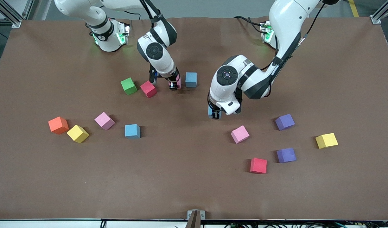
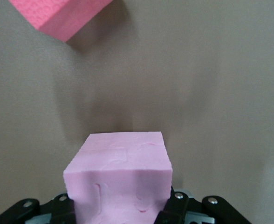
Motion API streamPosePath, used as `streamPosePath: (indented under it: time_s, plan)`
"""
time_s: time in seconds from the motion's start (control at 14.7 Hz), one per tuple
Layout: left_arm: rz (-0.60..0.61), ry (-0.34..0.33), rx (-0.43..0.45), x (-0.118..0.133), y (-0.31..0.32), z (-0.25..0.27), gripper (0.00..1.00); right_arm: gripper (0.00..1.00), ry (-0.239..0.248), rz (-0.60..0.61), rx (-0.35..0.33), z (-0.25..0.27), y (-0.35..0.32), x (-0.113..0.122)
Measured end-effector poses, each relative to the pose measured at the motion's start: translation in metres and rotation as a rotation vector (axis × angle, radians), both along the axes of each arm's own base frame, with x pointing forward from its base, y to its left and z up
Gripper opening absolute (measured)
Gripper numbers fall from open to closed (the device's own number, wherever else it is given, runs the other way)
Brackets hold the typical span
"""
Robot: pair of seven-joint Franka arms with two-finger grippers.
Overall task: Arrange 11 blocks into digit 3
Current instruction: 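Carry the pink and blue cubes toward the placed blue cube with both grippers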
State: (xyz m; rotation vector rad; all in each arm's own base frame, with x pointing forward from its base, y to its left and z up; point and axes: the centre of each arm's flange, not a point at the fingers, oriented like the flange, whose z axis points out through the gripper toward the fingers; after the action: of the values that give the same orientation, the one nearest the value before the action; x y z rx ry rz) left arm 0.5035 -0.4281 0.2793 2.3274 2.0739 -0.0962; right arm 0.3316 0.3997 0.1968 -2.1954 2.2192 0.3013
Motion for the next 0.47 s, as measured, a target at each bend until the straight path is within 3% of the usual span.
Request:
streamPosePath:
  time_s: [0.47]
  plan:
    - [0.008, -0.001, -0.001, 0.0038, 0.0043, 0.0002, 0.6, 0.59, -0.003, 0.011, 0.0, -0.0044, 0.0044, -0.0056]
